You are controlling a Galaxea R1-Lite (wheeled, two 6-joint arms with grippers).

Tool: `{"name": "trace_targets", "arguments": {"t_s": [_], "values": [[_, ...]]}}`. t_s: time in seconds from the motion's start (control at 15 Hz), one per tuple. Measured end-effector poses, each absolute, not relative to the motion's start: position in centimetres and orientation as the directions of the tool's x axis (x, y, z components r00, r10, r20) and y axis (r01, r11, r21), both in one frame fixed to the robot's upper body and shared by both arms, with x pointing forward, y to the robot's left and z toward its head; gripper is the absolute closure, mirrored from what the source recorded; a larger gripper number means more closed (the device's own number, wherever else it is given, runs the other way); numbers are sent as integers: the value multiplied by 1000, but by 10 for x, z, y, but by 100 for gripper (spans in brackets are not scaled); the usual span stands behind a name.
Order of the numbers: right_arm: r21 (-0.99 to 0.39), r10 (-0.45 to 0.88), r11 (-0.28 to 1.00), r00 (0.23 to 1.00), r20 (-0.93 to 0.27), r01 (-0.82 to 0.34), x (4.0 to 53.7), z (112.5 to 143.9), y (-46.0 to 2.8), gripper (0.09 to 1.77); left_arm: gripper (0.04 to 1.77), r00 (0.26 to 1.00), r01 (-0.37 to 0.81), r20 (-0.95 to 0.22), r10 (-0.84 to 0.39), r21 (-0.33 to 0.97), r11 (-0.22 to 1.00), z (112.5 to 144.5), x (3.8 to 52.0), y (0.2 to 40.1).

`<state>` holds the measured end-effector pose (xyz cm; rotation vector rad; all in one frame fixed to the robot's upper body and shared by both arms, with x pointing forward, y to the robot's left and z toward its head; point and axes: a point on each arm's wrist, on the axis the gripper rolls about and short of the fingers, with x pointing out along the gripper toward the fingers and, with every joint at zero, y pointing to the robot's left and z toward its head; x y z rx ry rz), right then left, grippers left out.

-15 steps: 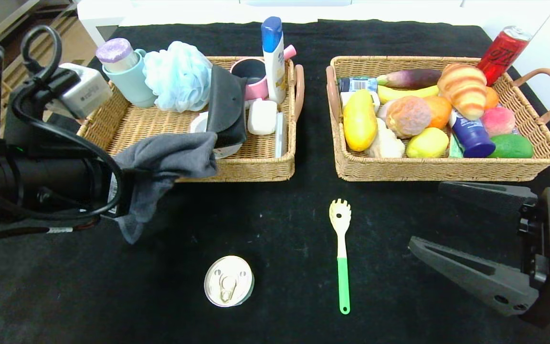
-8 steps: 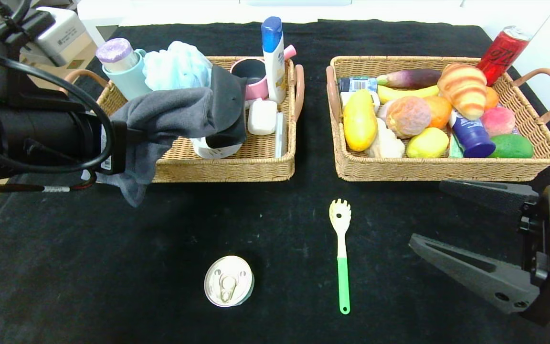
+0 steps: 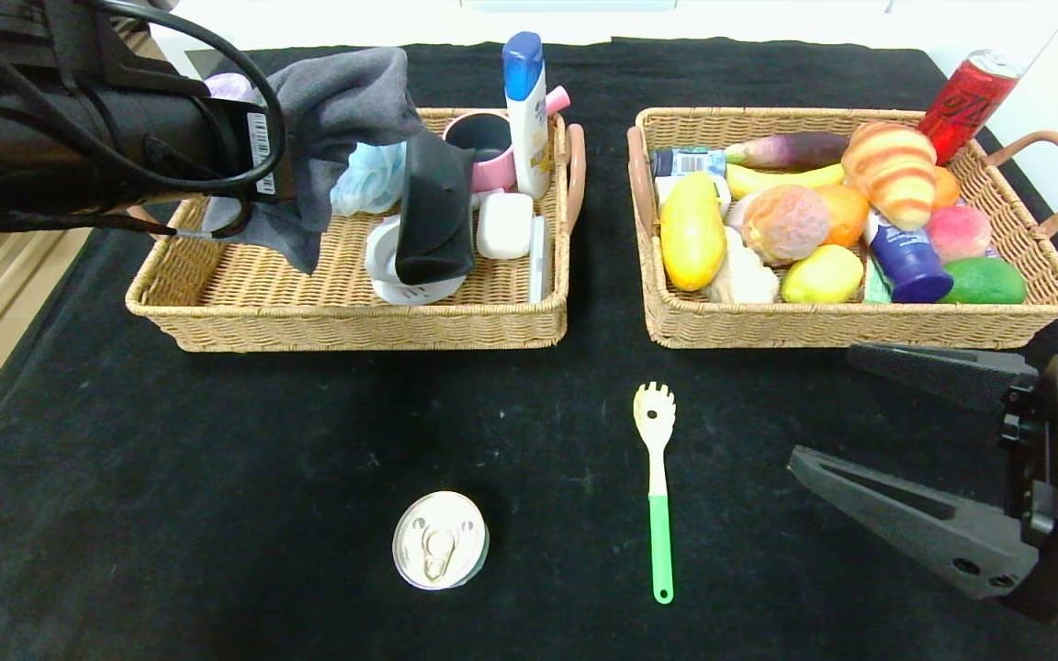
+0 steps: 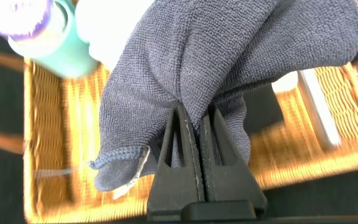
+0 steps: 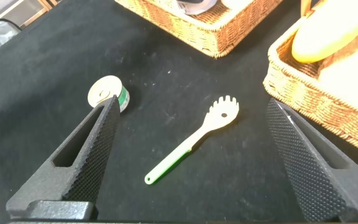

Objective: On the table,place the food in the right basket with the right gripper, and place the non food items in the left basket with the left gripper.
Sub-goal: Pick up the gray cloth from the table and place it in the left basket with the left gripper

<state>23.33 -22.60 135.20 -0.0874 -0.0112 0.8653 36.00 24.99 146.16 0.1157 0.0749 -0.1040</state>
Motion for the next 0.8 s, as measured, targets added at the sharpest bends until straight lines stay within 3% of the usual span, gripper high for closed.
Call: {"name": "trace_targets", "arguments": {"t_s": [0.2, 0.8], "values": [[-81, 760, 645, 649, -26, -760, 233, 1352, -226, 15, 169, 996, 88, -34, -85, 100, 991, 1457, 380, 249], [-80, 756, 651, 654, -23, -755, 234, 1352, -227, 15, 169, 998, 59, -33, -56, 96, 994, 1438, 411, 248]]}}
